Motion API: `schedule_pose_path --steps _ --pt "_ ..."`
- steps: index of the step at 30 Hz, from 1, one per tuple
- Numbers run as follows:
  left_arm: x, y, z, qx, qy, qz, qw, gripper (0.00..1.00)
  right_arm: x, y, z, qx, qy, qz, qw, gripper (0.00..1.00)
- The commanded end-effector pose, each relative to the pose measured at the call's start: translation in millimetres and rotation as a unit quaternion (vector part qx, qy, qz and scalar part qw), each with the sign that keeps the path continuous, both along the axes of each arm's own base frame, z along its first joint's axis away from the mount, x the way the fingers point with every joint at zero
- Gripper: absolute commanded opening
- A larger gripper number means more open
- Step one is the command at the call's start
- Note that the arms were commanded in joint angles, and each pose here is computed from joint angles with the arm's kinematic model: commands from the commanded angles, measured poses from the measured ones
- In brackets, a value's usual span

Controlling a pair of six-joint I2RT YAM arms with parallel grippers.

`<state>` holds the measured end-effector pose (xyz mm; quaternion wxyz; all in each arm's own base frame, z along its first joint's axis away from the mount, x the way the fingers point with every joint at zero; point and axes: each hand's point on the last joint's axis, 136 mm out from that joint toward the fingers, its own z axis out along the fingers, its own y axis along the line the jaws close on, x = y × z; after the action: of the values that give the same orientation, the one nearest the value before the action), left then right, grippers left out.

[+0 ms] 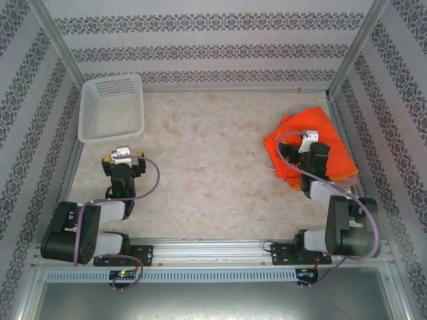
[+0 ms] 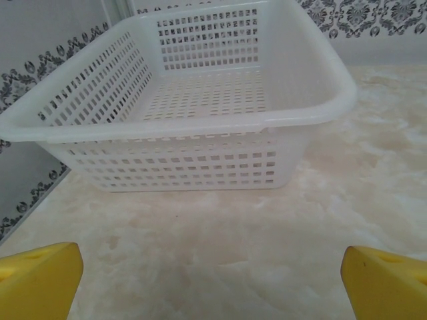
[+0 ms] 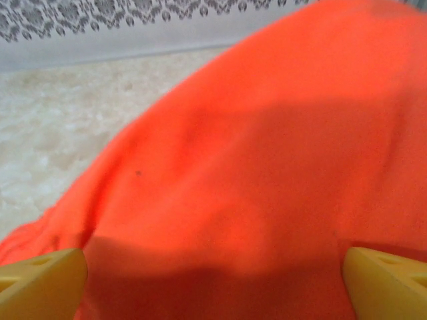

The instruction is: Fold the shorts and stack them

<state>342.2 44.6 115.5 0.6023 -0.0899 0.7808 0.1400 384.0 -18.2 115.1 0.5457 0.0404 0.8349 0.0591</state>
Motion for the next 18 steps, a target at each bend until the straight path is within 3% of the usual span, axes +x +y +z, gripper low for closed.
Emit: schedule_pose_path --steps 1,4,11,13,18 --pt "11 -5 11 -0.034 -0.051 -0.018 0.998 1.0 11 13 8 0.008 -0.035 0.028 0.999 0.98" --pt "17 -9 5 -0.026 -0.076 -0.031 0.996 1.0 12 29 2 -0.017 -0.052 0.056 0.997 0.98" --pt "29 -20 -15 -0.03 -0.032 -0.065 0.997 1.0 10 42 -7 -0.036 -0.066 0.08 0.994 0.98" --pt "31 -19 -11 -0.026 -0.044 -0.061 0.997 1.0 11 37 -8 -0.035 -0.054 0.065 0.996 0.98" --pt "47 -17 -19 -0.032 0.009 -0.052 0.998 1.0 13 29 -9 -0.04 -0.051 0.037 0.997 0.98"
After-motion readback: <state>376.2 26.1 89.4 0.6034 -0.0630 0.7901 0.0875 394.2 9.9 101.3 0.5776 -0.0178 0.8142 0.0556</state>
